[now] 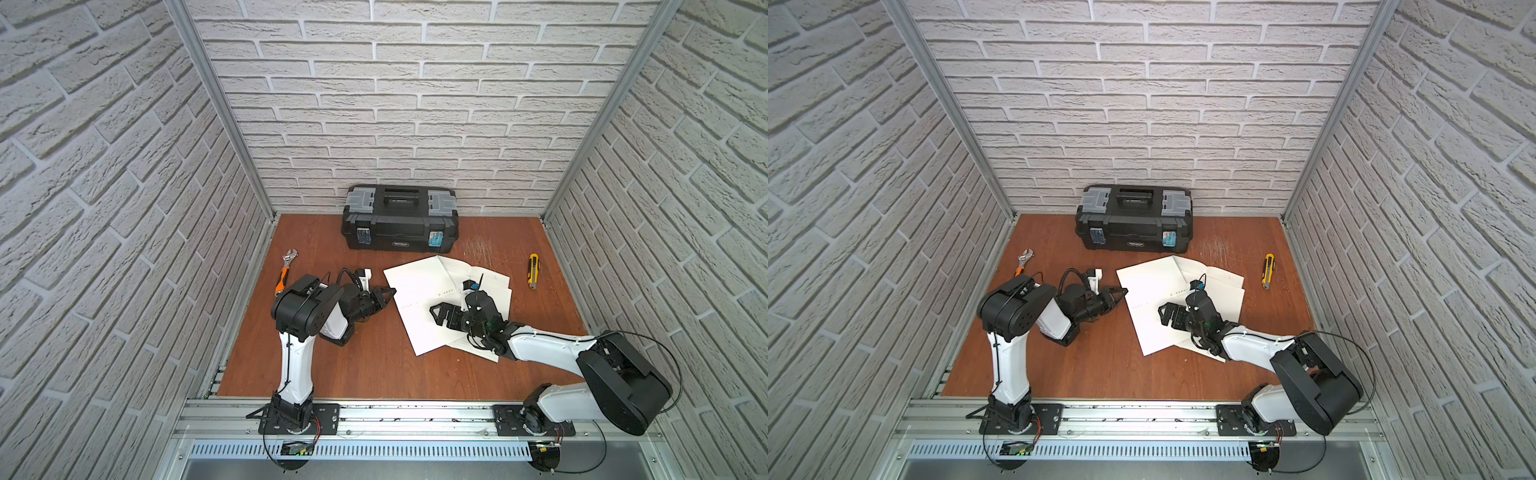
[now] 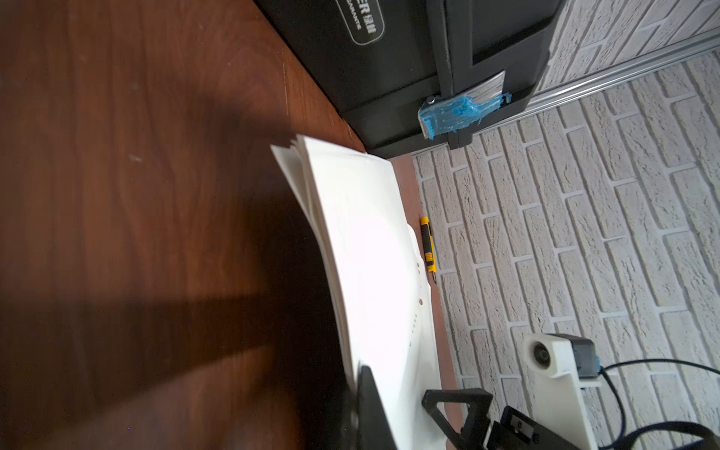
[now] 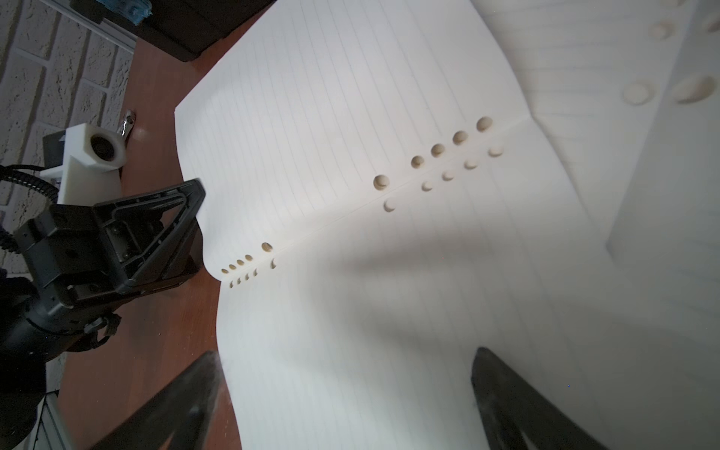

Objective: Close the notebook
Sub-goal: Close the notebook at the center of the board.

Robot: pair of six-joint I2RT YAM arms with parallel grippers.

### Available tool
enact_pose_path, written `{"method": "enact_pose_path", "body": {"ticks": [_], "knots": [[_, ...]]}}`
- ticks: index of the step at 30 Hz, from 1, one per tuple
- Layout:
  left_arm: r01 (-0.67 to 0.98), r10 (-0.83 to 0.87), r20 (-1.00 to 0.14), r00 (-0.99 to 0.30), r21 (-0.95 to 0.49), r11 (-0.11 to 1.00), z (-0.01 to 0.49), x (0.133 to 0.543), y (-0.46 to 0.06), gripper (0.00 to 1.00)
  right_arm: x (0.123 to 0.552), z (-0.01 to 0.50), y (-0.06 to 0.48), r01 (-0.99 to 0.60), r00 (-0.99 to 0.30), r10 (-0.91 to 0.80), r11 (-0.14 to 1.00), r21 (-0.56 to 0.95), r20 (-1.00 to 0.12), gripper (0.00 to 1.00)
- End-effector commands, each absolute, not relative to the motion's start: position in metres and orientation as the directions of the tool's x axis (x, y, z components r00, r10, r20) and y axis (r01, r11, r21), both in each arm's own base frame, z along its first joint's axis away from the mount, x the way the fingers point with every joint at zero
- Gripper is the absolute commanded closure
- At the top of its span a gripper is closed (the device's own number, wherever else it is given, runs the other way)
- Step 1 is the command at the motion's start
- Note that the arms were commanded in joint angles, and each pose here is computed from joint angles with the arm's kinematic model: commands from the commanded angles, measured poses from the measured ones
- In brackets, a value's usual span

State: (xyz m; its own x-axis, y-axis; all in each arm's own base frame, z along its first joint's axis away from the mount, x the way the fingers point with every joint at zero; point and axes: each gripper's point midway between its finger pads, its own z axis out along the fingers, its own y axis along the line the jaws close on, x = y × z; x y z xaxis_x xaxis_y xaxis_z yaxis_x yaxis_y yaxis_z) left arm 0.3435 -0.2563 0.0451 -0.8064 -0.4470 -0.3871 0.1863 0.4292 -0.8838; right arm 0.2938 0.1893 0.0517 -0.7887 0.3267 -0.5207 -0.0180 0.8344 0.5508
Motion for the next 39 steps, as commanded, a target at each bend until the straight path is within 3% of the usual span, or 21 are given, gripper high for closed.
{"method": "enact_pose_path", "body": {"ticks": [1, 5, 11, 24, 33, 39], "knots": [[0.191, -0.362, -0.424, -0.83, -0.827, 0.529, 0.03, 0.317, -0.256, 1.0, 0.287, 0.054, 0.188, -0.034, -0.803, 0.292, 0.848, 0.529, -0.519, 0.0], [0.258, -0.288, -0.55, -0.784, -0.71, 0.655, 0.048, 0.306, -0.254, 1.0, 0.288, 0.072, 0.186, -0.054, -0.787, 0.282, 0.855, 0.516, -0.549, 0.0], [0.341, -0.082, -0.781, -0.619, -0.361, 0.868, 0.097, 0.298, -0.242, 1.0, 0.287, 0.094, 0.182, -0.072, -0.761, 0.283, 0.857, 0.51, -0.583, 0.0], [0.146, -0.062, -0.918, -0.393, -0.129, 0.981, 0.13, 0.285, -0.179, 1.0, 0.288, 0.111, 0.176, -0.087, -0.731, 0.28, 0.866, 0.492, -0.622, 0.0], [-0.057, -0.031, -0.973, -0.23, -0.018, 0.998, 0.165, 0.261, -0.117, 1.0, 0.291, 0.103, 0.182, -0.092, -0.747, 0.274, 0.86, 0.502, -0.606, 0.0], [-0.113, 0.056, -0.969, -0.239, 0.084, 0.99, 0.16, 0.256, -0.104, 1.0, 0.293, 0.099, 0.19, -0.11, -0.756, 0.269, 0.846, 0.521, -0.596, 0.0]]}}
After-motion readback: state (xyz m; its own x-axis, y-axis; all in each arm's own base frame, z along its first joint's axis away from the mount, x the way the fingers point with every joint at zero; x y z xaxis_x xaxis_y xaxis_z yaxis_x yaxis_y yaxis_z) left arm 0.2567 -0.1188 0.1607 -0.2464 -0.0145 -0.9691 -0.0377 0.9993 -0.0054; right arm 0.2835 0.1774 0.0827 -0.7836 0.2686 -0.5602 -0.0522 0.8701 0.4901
